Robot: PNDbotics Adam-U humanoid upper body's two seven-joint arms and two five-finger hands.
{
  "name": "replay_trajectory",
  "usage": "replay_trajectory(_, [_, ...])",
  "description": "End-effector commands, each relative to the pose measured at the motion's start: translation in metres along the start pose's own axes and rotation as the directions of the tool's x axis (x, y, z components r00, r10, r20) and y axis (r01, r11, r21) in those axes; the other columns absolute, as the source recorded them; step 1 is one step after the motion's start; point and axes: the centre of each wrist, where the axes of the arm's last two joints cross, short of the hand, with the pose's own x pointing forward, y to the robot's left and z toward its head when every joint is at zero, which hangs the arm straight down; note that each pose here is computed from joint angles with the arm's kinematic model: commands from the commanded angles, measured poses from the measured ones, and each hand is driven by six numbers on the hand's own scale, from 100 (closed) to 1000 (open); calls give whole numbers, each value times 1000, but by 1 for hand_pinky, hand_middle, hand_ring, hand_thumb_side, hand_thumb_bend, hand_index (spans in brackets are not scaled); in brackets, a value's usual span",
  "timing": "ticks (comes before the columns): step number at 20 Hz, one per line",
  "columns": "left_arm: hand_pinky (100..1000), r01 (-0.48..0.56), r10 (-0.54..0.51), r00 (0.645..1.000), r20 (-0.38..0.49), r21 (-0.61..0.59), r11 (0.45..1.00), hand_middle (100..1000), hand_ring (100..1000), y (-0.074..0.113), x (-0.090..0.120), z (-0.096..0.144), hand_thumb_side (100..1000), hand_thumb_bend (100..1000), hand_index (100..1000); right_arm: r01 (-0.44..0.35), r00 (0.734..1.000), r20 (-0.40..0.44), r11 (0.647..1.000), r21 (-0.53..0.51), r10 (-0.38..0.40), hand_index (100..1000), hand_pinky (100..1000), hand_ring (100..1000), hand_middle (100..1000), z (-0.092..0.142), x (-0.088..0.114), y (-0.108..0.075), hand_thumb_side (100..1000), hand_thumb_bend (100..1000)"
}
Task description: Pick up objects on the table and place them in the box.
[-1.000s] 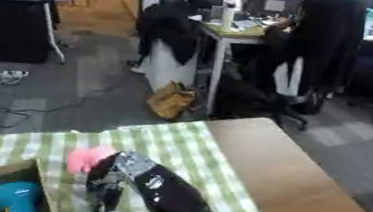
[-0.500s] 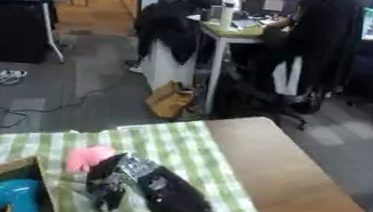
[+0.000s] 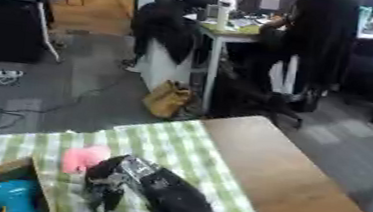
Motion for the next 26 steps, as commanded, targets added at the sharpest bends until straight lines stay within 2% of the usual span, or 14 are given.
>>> replay_trajectory(1, [837,-13,13,1000,28,4,1000,832,876,-2,3,-4,1000,240,858,17,1000,-1,1000,3,-17,611,417,463,513,1,-3,-2,389,117])
replay_trajectory(4, [837,-12,12,1000,26,2,1000,832,876,-2,3,-4,1000,243,858,35,999,6,999,0,-35,556,340,419,466,1,-1,-2,394,100])
replay_trajectory(7, [837,-11,11,1000,25,0,1000,832,876,-2,3,-4,1000,244,858,47,999,8,999,0,-47,544,308,402,455,1,0,-2,401,100])
replay_trajectory(8, [836,-11,11,1000,25,0,1000,832,875,-2,3,-4,1000,245,859,50,999,7,999,-2,-50,520,263,366,422,1,0,-3,411,100])
replay_trajectory(10, [835,-11,11,1000,25,-1,1000,832,875,-2,3,-3,1000,245,859,53,999,4,999,-7,-53,513,234,332,390,1,0,-4,429,100])
replay_trajectory(11, [835,-11,11,1000,25,-2,1000,832,875,-2,3,-3,1000,246,859,53,999,2,999,-10,-53,511,210,304,362,1,0,-4,449,100])
replay_trajectory(12, [835,-12,12,1000,25,-1,1000,832,875,-2,3,-3,1000,246,859,54,999,2,998,-17,-54,503,155,253,316,1,0,-5,528,100])
replay_trajectory(13, [835,-12,12,1000,26,-2,1000,832,875,-2,3,-3,1000,246,859,56,998,4,998,-25,-55,503,155,253,316,1,1,-5,528,100])
replay_trajectory(14, [835,-12,12,1000,26,-1,1000,832,875,-2,3,-3,1000,247,859,57,998,5,998,-34,-57,497,100,191,261,2,1,-6,599,100])
replay_trajectory(15, [835,-12,12,1000,26,-1,1000,832,875,-2,3,-3,1000,247,859,58,998,5,997,-42,-58,497,100,191,261,2,1,-6,599,100])
replay_trajectory(16, [835,-12,12,1000,26,-1,1000,832,875,-2,3,-3,1000,248,859,59,998,6,997,-50,-59,490,100,137,227,2,1,-7,639,100])
replay_trajectory(18, [835,-13,13,1000,26,-1,1000,832,875,-2,3,-3,1000,248,859,60,998,9,996,-60,-59,490,100,104,215,2,2,-8,647,100])
replay_trajectory(23, [835,-13,13,1000,23,-3,1000,831,875,-3,3,-3,1000,248,859,60,998,16,996,-59,-59,490,100,100,208,2,1,-10,650,100])
replay_trajectory(26, [835,-14,14,1000,21,-5,1000,831,875,-3,3,-2,1000,250,859,48,999,14,997,-67,-47,490,100,100,205,4,1,-17,651,100])
